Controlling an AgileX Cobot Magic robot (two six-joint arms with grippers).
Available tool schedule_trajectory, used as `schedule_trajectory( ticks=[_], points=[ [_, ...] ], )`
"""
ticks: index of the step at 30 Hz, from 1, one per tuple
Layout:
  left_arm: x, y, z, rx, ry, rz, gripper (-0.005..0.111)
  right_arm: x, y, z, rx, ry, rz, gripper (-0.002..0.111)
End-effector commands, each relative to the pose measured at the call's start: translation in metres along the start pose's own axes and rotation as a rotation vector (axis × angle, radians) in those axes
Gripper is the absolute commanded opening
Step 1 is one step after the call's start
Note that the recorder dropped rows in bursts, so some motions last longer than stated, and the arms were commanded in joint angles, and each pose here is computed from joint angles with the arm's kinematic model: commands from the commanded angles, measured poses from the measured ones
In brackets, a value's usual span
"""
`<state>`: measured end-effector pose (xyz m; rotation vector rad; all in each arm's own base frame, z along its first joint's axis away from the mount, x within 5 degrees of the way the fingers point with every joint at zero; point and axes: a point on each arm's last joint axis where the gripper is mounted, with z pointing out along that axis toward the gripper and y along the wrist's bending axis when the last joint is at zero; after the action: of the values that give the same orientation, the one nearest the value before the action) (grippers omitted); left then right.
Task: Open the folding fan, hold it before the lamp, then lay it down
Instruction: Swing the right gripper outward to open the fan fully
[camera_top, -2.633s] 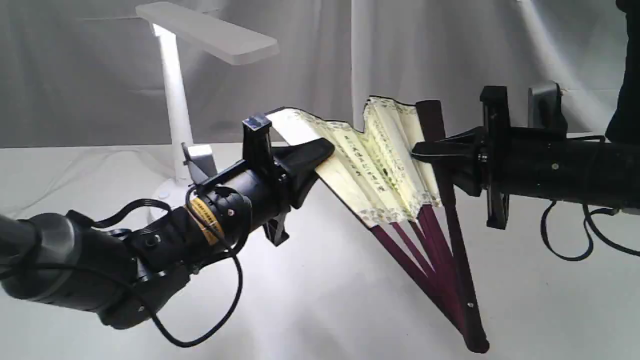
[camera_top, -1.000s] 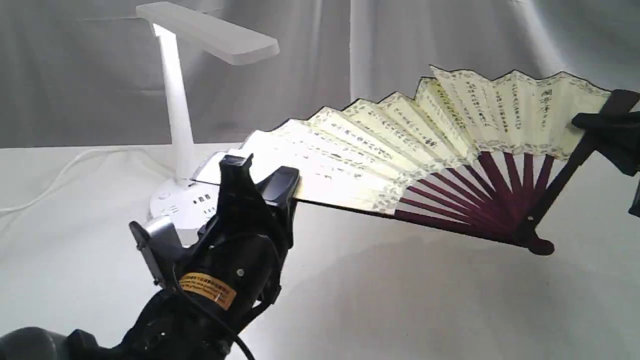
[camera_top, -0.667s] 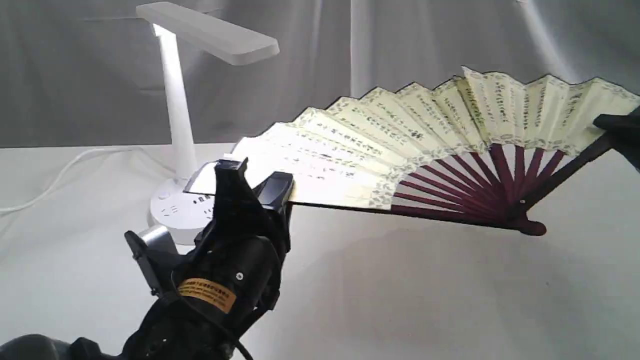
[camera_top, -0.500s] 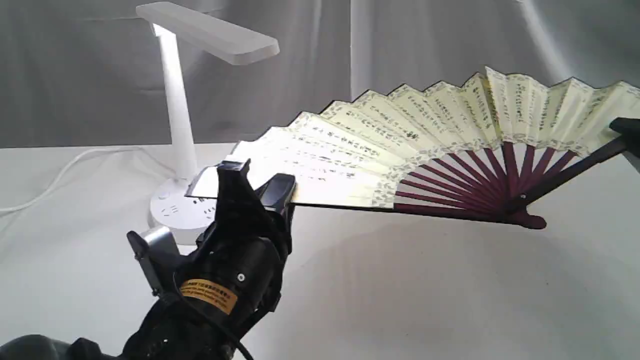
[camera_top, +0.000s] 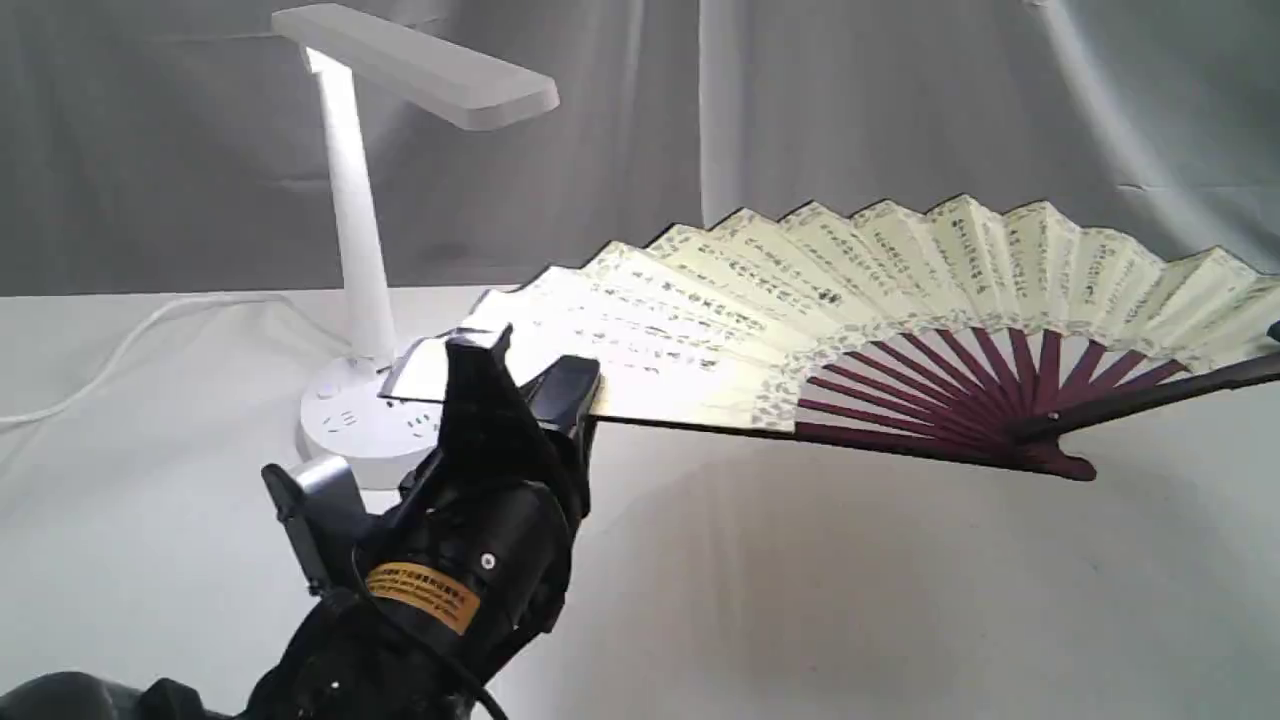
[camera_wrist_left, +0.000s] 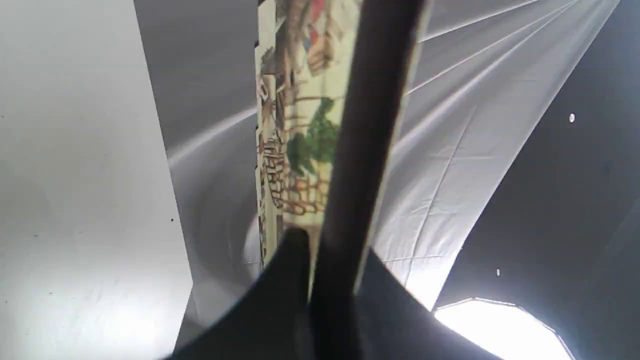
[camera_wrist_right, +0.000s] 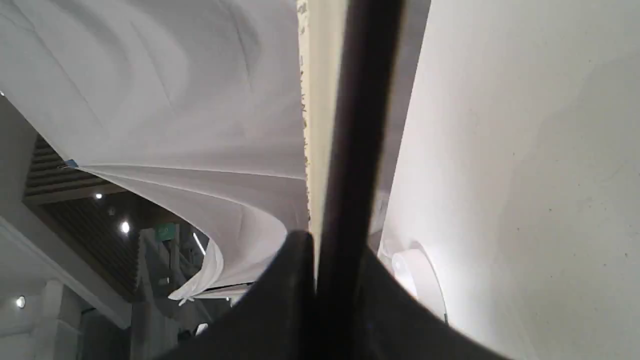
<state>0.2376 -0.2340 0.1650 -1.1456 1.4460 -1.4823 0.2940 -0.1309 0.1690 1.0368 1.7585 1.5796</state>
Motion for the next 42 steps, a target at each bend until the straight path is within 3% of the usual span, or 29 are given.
schedule_trajectory(
  ticks=[1,9,17,33,42],
  points=[
    [-0.011,-0.012,-0.001,0.077,-0.101,-0.090,0.000,-0.007,-0.005,-0.006,0.036,-0.078,-0.044,0.000],
    [-0.011,-0.014,-0.001,0.082,-0.103,-0.095,0.000,-0.005,-0.006,-0.006,0.052,-0.057,-0.054,0.000],
    [-0.015,-0.037,-0.009,0.125,-0.121,-0.024,0.000,-0.003,0.002,-0.007,0.038,-0.065,-0.075,0.000],
    [-0.061,-0.045,-0.064,0.084,-0.231,-0.083,0.000,0.027,0.011,0.034,0.035,0.083,-0.101,0.000],
    [-0.083,-0.057,-0.094,0.112,-0.260,-0.129,0.000,0.047,0.017,0.053,0.028,0.160,-0.128,0.000]
  ],
)
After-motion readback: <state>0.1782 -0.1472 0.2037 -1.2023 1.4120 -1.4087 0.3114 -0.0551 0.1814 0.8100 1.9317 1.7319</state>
